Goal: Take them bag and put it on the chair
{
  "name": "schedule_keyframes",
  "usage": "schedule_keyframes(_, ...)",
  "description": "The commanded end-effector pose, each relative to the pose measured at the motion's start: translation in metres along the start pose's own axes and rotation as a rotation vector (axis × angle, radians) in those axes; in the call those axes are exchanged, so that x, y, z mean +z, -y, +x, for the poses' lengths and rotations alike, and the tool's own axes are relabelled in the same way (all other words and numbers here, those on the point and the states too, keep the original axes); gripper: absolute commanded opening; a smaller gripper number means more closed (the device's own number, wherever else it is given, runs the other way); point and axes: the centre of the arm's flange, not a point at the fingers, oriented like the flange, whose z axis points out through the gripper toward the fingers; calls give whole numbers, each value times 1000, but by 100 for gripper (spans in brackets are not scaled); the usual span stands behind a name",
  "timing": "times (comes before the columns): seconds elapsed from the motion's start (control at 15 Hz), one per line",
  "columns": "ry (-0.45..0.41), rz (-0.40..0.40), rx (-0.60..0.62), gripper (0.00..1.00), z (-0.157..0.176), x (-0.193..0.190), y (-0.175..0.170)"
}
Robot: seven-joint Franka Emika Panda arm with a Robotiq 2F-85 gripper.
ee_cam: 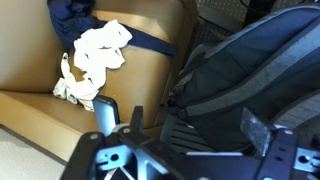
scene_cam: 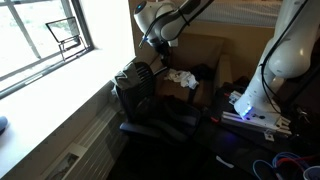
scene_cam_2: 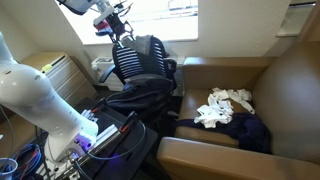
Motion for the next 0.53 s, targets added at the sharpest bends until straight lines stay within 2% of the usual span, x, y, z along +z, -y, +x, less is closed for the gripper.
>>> schedule_keyframes(0.0, -70, 155, 104, 100, 7, 17, -8)
schedule_keyframes(0.13, -91, 282, 122, 100, 37, 42, -1)
schedule_keyframes(0.33, -108, 449, 124, 100, 77, 67, 39)
schedule_keyframes(0.47, -77, 466, 25, 100, 95, 82, 75)
